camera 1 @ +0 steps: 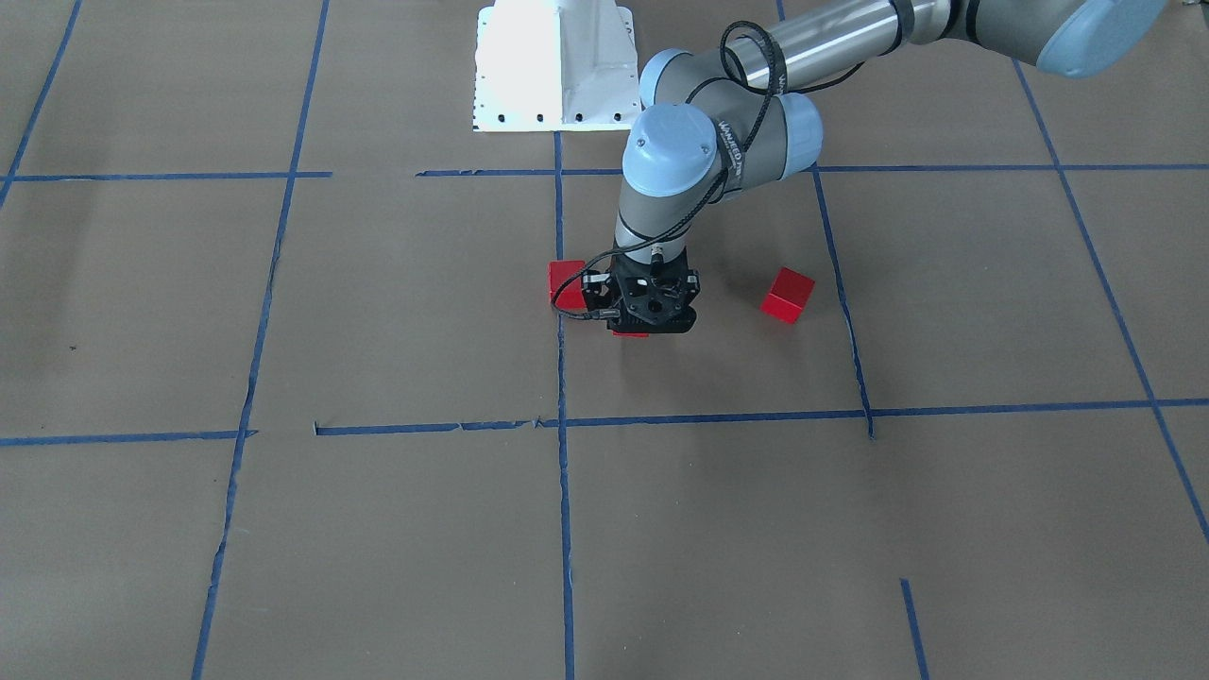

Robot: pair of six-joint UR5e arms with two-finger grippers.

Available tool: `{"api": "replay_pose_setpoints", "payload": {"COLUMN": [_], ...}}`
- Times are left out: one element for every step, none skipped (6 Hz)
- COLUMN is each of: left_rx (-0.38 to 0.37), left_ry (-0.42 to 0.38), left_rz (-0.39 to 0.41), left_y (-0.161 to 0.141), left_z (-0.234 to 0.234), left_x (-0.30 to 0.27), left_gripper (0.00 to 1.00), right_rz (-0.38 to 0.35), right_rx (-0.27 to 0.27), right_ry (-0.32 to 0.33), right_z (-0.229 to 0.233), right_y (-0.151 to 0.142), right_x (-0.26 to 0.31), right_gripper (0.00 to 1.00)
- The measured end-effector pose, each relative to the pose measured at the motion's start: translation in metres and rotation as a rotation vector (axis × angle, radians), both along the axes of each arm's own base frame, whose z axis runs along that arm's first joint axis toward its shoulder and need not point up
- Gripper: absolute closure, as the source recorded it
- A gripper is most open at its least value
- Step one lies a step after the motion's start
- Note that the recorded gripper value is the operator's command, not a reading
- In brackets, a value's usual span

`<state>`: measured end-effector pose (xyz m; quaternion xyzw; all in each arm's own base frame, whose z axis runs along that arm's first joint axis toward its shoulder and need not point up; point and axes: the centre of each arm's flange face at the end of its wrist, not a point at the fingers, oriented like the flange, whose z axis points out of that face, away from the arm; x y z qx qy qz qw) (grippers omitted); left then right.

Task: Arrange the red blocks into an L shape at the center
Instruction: 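Grasp the red cube with the left gripper and carry it toward the placed cube, then set the cube down just nearer the robot than the placed cube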

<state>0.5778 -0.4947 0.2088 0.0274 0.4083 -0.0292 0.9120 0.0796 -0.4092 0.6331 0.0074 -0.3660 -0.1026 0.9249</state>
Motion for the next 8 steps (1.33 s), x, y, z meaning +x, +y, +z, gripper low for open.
{"api": "replay_pose_setpoints", "payload": {"left_rx": [-0.033,-0.067,-0.092,-0.103,-0.107,-0.108,-0.109,-0.109], "left_ry": [0.0,-0.003,-0.005,-0.006,-0.007,-0.007,-0.008,-0.008], "left_rz": [-0.026,-0.045,-0.053,-0.049,-0.044,-0.039,-0.036,-0.035], "left_y": [-0.008,-0.01,-0.005,0.002,0.007,0.011,0.013,0.014], "left_z": [-0.014,-0.025,-0.029,-0.031,-0.031,-0.031,-0.031,-0.03], "left_x": [0.015,0.03,0.042,0.05,0.055,0.058,0.06,0.061], "left_gripper": [0.92,0.92,0.92,0.92,0.91,0.91,0.91,0.9], "right_rz": [0.0,0.0,0.0,0.0,0.0,0.0,0.0,0.0], "right_rx": [0.0,0.0,0.0,0.0,0.0,-0.001,-0.001,-0.001], "right_ry": [0.0,0.0,0.0,0.0,0.0,0.0,0.0,0.0], "right_z": [0.0,0.0,0.0,0.0,0.0,0.0,0.001,0.001], "right_y": [0.0,0.0,0.0,0.0,0.0,0.0,0.0,0.0], "right_x": [0.0,0.0,0.0,0.0,0.0,0.0,0.0,0.0], "right_gripper": [0.0,0.0,0.0,0.0,0.0,0.0,0.0,0.0]}}
